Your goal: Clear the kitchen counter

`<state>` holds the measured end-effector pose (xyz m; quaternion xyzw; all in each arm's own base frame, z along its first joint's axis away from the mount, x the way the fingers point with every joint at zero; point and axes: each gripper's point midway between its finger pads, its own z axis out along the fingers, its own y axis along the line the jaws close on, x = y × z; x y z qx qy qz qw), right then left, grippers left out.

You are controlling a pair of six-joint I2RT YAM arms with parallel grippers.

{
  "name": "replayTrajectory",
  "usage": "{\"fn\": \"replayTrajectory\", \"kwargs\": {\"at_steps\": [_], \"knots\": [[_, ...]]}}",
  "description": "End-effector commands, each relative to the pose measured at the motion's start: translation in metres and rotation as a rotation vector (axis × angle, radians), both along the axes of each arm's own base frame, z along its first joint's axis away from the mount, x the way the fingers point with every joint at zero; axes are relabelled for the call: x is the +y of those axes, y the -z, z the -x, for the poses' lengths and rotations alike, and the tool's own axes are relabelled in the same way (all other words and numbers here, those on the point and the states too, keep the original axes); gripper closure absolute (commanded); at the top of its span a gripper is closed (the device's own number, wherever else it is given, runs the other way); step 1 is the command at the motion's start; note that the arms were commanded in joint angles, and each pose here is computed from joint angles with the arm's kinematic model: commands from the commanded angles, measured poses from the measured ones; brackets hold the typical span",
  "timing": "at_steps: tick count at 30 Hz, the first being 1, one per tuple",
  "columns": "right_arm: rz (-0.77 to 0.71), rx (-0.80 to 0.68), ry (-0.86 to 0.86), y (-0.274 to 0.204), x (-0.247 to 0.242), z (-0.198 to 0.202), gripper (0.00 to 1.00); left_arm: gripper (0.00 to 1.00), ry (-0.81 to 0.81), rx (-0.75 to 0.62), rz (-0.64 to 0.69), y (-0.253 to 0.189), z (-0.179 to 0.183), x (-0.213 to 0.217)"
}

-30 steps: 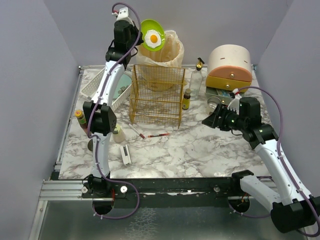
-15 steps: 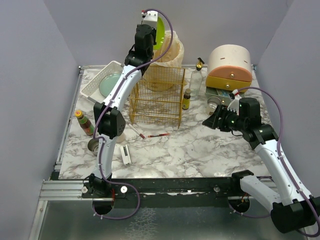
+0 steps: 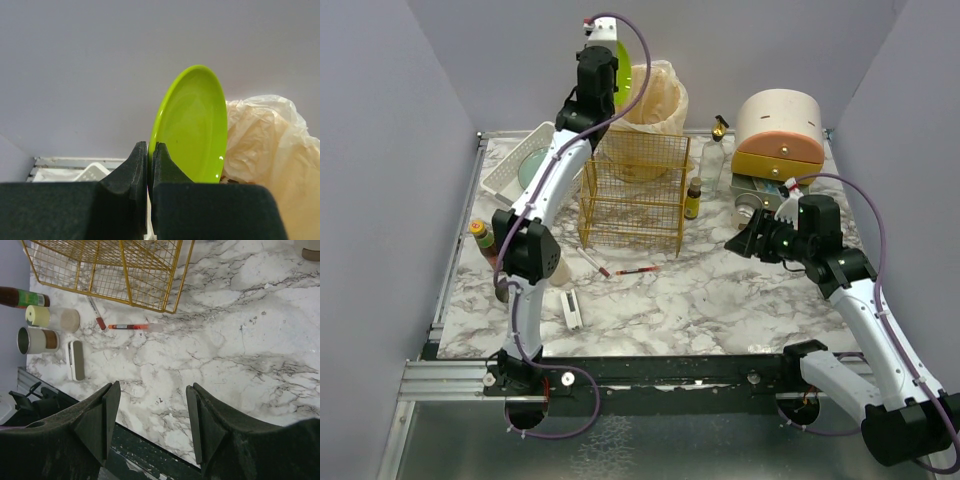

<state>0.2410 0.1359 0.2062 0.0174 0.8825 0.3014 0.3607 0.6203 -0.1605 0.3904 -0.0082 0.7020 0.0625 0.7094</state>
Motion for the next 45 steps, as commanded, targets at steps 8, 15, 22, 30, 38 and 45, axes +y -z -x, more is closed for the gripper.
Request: {"fn": "replayTrajectory", "kwargs": {"at_steps": [8,15,22,30,38,45], "knots": [[-0.039,-0.029,-0.028,-0.004,0.008,-0.008,0.38,1.0,-0.047,-0.061,0.418,-0.068,0.08,0.135],[-0.045,-0.029,-0.034,-0.004,0.01,-0.008,0.38,1.0,-0.147,0.101,0.477,0.004,0.085,0.194],[-0.032,-0.03,-0.035,-0.004,0.008,-0.008,0.38,1.0,-0.181,0.253,0.609,0.083,0.072,0.23],[-0.024,-0.021,-0.033,0.0,0.008,-0.01,0.38,1.0,-0.15,0.395,0.626,0.152,0.047,0.228],[-0.01,-0.018,-0.04,0.001,0.008,-0.013,0.38,1.0,-0.192,0.488,0.64,0.209,0.043,0.23],[-0.005,-0.007,-0.04,0.002,0.007,-0.012,0.38,1.0,-0.167,0.54,0.648,0.241,0.038,0.22]]}}
